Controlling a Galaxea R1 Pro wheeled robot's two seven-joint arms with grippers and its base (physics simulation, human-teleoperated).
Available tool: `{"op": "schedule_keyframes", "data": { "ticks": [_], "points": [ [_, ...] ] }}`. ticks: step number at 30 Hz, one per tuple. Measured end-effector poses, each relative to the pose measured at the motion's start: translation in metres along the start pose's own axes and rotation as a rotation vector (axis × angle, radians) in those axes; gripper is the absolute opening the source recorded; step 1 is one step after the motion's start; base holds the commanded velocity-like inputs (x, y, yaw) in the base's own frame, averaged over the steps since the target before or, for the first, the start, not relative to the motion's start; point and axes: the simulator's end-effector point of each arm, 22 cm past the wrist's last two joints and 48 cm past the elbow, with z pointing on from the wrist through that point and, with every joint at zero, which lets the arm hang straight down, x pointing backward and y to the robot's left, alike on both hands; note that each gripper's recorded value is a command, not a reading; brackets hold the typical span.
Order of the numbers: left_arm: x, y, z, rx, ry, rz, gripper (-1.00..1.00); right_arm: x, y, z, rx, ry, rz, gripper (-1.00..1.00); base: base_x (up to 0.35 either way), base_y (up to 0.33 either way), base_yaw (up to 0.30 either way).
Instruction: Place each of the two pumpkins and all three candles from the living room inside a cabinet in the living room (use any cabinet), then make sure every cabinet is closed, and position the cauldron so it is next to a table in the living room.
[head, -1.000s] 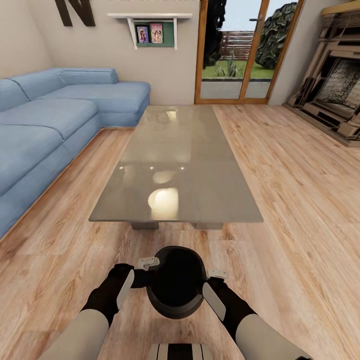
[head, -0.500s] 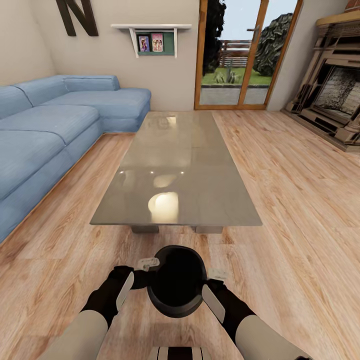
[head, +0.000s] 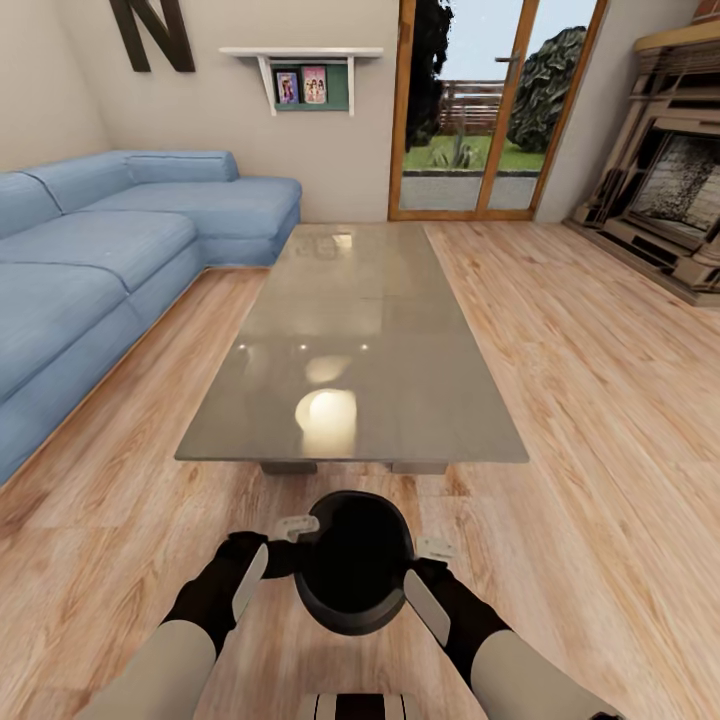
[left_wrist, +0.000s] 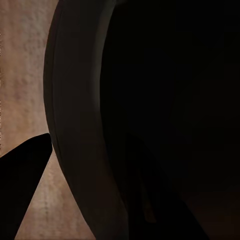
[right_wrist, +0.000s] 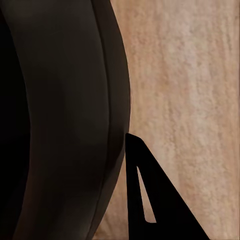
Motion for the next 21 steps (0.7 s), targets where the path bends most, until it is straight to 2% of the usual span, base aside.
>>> {"op": "schedule_keyframes", "data": {
  "ticks": [5, 21],
  "points": [
    [-0.0012, -0.0003, -0.0002, 0.003, -0.005, -0.006, -1.0, -0.0027, 0.0, -0.0015, 0.005, -0.003, -0.005, -1.0, 0.156, 0.0, 0.0],
    [0.0035, 0.002, 0.0049, 0.0, 0.007, -0.004, -1.0, 0.0038, -0.0006, 0.0043, 0.004, 0.007, 0.0, -1.0, 0.003, 0.0, 0.0]
  ]
}}
